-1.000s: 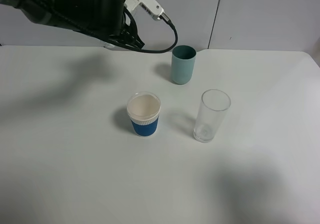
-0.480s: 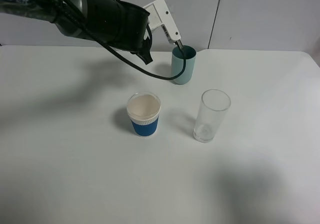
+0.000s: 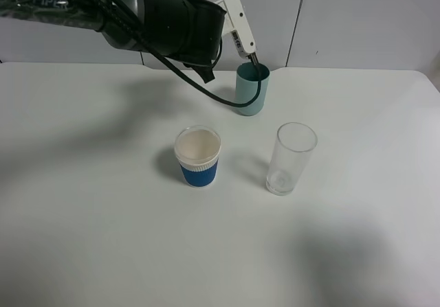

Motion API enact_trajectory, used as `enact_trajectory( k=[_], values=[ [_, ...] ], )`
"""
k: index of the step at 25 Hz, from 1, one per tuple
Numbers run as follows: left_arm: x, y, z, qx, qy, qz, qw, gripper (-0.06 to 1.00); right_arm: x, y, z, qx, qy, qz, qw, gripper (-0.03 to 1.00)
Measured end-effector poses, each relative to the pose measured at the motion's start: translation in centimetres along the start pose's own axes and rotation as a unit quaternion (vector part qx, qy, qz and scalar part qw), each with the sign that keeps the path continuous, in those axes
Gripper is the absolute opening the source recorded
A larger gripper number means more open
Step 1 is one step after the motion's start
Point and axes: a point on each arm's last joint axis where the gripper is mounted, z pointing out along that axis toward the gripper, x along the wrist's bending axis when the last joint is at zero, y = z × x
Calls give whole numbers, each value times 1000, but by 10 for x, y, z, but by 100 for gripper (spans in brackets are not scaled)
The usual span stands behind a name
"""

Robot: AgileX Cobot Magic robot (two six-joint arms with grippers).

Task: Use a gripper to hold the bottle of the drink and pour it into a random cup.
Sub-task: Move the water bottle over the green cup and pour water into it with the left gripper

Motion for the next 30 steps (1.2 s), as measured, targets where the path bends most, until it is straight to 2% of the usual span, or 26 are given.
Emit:
enact_trajectory(
  k=[3, 6, 18, 23, 30],
  values=[
    [-3, -1, 2, 6, 1, 40, 999, 51, 0, 0, 0, 0, 0, 0, 1000, 74],
    [-7, -2, 3, 10, 0, 55, 998, 51, 0, 0, 0, 0, 0, 0, 1000, 74],
    [-7, -2, 3, 12, 1, 56, 998, 51, 0, 0, 0, 0, 0, 0, 1000, 74],
    [-6, 2, 8, 33, 19, 50, 998, 51, 0, 0, 0, 0, 0, 0, 1000, 74],
    [0, 11, 10, 32, 30, 33, 998, 51, 0, 0, 0, 0, 0, 0, 1000, 74]
  ],
)
